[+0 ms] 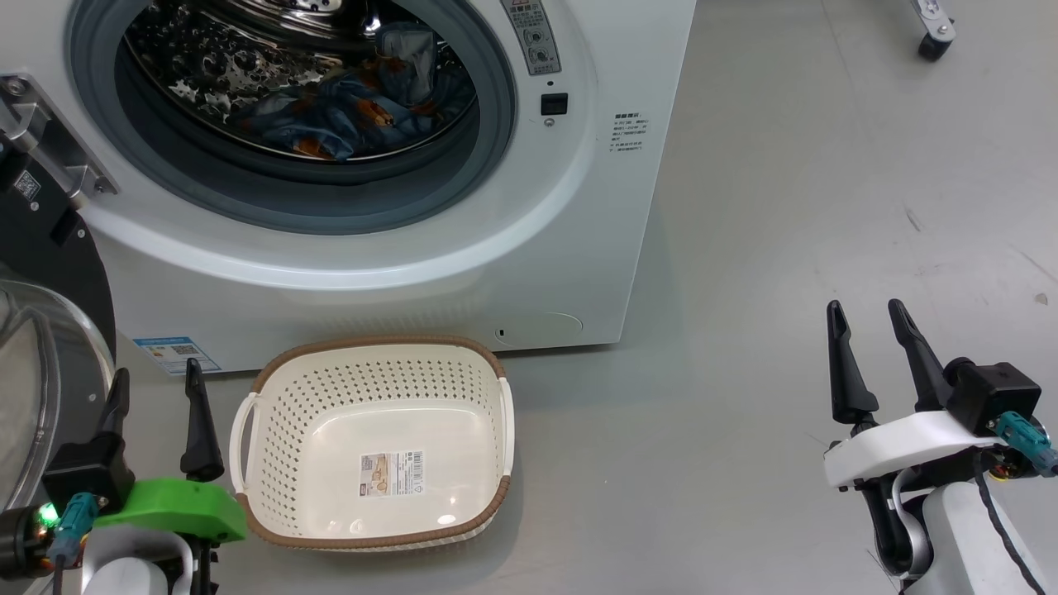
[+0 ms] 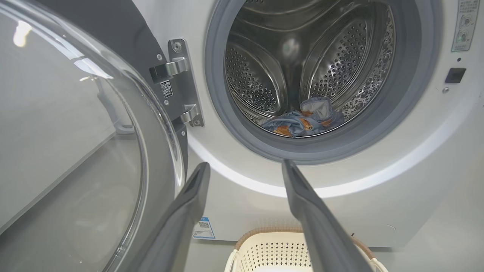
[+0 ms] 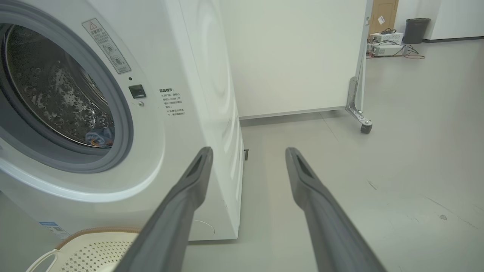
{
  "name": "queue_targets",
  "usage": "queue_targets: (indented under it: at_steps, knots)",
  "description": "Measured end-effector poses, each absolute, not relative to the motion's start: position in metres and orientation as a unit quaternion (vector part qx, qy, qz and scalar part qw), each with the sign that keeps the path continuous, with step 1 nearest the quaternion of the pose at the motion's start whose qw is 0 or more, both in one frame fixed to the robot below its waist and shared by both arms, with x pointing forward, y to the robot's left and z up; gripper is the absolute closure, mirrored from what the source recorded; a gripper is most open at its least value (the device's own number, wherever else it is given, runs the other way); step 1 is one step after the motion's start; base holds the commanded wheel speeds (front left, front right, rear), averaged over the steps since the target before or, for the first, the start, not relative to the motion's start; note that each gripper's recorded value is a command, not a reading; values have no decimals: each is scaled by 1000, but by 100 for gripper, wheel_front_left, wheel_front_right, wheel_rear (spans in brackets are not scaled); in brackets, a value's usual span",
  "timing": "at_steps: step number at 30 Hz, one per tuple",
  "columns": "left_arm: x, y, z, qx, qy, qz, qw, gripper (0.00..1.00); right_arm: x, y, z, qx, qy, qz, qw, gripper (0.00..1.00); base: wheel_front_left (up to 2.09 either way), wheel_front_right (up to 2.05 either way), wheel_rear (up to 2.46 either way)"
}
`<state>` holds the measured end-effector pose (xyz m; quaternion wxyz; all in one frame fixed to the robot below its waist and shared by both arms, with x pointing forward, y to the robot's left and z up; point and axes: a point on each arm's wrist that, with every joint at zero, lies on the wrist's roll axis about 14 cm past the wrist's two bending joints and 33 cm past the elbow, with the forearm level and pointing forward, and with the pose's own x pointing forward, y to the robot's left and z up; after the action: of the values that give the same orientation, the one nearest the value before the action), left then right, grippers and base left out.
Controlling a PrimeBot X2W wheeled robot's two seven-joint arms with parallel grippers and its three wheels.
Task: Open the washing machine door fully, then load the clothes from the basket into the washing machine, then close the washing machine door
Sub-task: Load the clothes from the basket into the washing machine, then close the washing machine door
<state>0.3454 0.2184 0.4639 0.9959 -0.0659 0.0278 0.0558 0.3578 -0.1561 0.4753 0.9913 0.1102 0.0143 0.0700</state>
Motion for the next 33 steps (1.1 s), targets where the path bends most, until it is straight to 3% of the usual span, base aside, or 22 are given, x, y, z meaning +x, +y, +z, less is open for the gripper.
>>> queue_targets:
  at_steps: [33]
  knots:
    - [349, 215, 459, -88, 33, 54, 994, 0, 363, -153, 466, 109, 28, 73, 991, 0, 0, 0, 0]
